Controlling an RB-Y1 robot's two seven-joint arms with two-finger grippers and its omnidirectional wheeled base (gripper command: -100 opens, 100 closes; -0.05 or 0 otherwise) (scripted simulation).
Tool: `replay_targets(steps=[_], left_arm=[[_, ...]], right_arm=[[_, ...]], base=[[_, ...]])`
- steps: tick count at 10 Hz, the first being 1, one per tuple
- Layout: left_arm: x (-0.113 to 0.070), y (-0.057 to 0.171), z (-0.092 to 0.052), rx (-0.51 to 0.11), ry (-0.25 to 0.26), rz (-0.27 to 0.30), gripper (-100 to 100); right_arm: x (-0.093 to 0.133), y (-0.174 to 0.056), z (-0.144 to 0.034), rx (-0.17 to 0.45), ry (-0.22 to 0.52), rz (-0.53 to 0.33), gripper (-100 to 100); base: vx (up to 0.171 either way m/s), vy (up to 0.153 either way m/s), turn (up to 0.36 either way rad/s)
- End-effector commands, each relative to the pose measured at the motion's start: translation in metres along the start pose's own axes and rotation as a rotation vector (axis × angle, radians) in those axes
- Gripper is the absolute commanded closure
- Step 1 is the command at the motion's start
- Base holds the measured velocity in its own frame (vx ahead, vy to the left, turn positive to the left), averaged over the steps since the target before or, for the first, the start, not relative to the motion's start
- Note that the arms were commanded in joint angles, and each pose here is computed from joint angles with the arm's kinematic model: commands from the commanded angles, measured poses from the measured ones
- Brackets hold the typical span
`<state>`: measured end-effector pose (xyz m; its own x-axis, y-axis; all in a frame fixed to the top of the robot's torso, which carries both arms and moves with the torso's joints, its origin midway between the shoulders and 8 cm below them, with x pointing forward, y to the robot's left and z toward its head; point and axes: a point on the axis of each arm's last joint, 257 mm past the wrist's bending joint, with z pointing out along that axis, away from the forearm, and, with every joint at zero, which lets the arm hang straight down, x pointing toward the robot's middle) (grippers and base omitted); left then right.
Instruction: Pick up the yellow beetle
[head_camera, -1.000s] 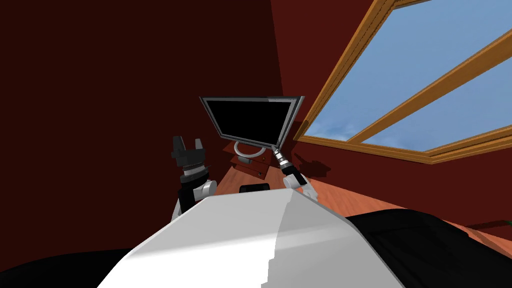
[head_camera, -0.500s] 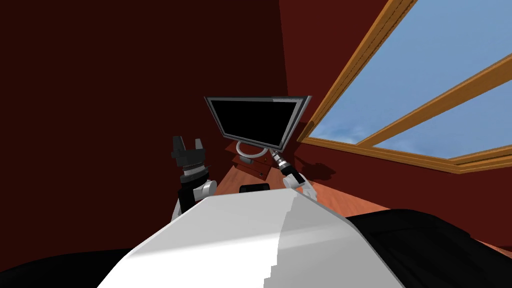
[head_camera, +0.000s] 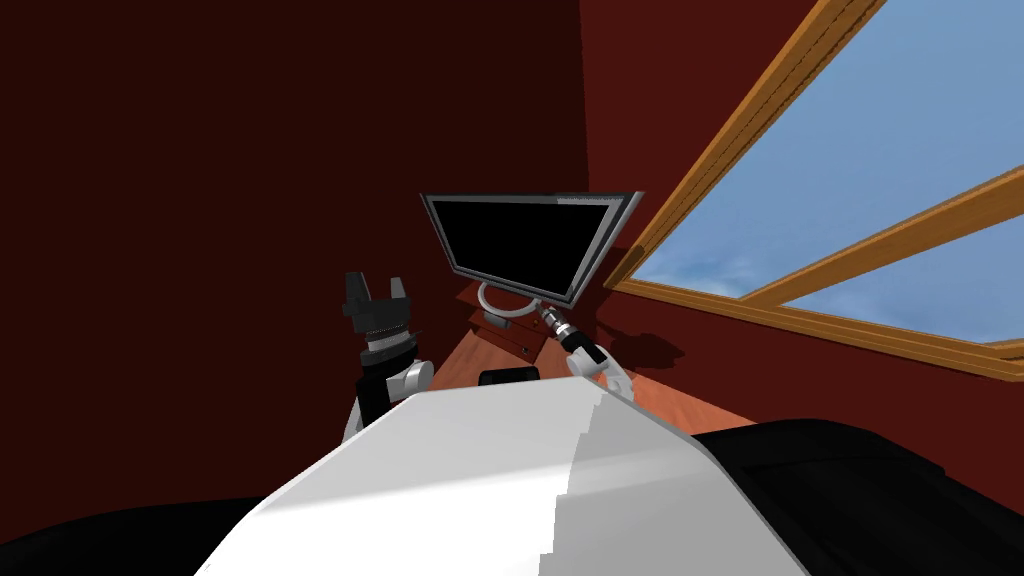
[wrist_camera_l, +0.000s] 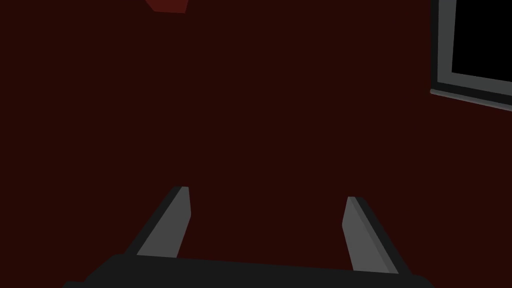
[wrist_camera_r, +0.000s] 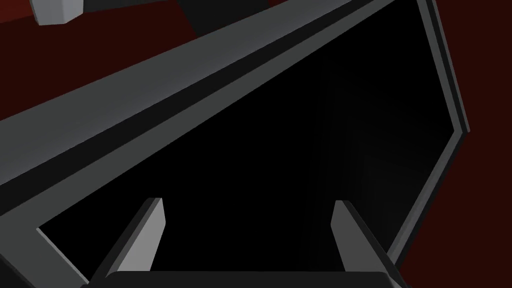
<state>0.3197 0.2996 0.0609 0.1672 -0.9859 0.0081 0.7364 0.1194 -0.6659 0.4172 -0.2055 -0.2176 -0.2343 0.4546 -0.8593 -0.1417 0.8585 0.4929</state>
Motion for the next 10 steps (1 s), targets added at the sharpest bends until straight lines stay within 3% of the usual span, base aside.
replay_targets(steps=[1, 2, 3, 6, 8, 9, 10], left_arm=[[0.0, 0.0, 0.0, 0.0, 0.0, 0.0, 0], [0.0, 0.0, 0.0, 0.0, 0.0, 0.0, 0], [0.0, 0.0, 0.0, 0.0, 0.0, 0.0, 0], [0.0, 0.0, 0.0, 0.0, 0.0, 0.0, 0], [0.0, 0.0, 0.0, 0.0, 0.0, 0.0, 0], [0.0, 0.0, 0.0, 0.0, 0.0, 0.0, 0], [0.0, 0.0, 0.0, 0.0, 0.0, 0.0, 0]], right_arm=[[0.003, 0.0, 0.001, 0.004, 0.012, -0.028, -100], [0.019, -0.009, 0.001, 0.023, 0.072, -0.079, -100], [0.019, -0.009, 0.001, 0.022, 0.072, -0.1, -100], [0.051, -0.03, 0.0, 0.054, 0.192, -0.209, -100], [0.052, -0.031, 0.0, 0.052, 0.196, -0.245, -100], [0.067, -0.043, -0.003, 0.066, 0.259, -0.298, -100], [0.067, -0.043, -0.003, 0.064, 0.26, -0.318, -100]], base=[[0.008, 0.001, -0.017], [0.014, 0.008, 0.137], [0.02, 0.004, 0.096], [0.027, 0.007, 0.117], [0.017, 0.002, 0.044], [0.017, 0.007, 0.161], [0.019, 0.001, 0.079]])
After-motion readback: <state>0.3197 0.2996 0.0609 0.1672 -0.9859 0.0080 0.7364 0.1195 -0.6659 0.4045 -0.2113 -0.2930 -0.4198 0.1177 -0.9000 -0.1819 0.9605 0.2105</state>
